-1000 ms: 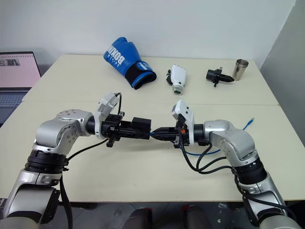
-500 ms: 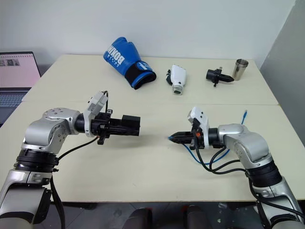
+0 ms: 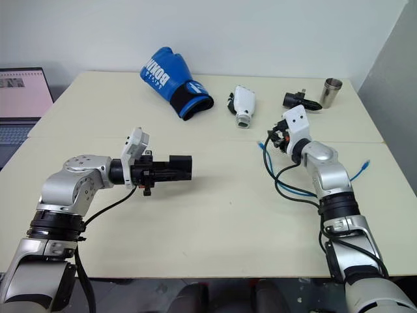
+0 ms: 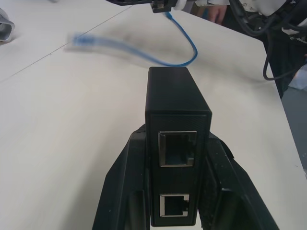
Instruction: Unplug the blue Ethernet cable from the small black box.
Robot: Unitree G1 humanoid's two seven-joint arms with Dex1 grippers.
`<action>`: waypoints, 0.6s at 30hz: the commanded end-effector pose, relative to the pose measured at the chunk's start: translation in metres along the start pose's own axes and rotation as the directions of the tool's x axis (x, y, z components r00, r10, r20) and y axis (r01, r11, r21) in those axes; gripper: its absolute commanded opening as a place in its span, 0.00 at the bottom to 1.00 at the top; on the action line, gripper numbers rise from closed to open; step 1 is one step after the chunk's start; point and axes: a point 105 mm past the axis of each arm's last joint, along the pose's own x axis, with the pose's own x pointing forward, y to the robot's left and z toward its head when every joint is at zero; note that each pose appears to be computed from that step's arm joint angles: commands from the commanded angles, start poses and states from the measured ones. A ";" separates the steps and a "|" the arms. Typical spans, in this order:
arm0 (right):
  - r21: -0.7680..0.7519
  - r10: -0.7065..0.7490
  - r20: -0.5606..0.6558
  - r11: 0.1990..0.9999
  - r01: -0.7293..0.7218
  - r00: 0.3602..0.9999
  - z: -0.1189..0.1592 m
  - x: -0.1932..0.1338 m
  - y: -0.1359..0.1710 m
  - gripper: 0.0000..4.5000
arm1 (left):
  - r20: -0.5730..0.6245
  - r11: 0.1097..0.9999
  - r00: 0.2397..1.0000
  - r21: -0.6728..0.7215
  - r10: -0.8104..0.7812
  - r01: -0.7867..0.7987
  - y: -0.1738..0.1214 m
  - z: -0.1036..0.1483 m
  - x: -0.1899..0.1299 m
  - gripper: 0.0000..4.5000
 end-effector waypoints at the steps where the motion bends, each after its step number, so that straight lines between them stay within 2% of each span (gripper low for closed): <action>1: -0.103 0.091 0.136 0.992 -0.077 0.987 0.042 -0.009 0.011 0.61 | 0.083 0.993 0.991 0.042 0.107 -0.111 0.013 0.011 -0.006 0.18; 5: -0.156 0.366 0.159 0.926 -0.343 0.917 0.055 -0.028 0.057 0.84 | 0.136 0.954 0.948 0.043 0.288 -0.296 0.038 0.007 -0.009 0.18; 6: -0.157 0.441 0.162 0.895 -0.419 0.883 0.057 -0.035 0.071 0.86 | 0.147 0.929 0.921 0.032 0.360 -0.368 0.048 0.004 -0.010 0.18; 9: -0.170 0.547 0.152 0.835 -0.523 0.823 0.056 -0.050 0.099 0.86 | 0.145 0.863 0.854 0.005 0.499 -0.505 0.067 -0.013 -0.014 0.18; 14: -0.203 0.605 0.098 0.790 -0.579 0.791 0.043 -0.057 0.123 0.86 | 0.103 0.786 0.783 0.015 0.614 -0.618 0.078 -0.046 -0.015 0.18; 18: -0.213 0.633 0.066 0.764 -0.609 0.771 0.036 -0.061 0.133 0.86 | 0.095 0.746 0.743 0.014 0.662 -0.666 0.081 -0.059 -0.017 0.18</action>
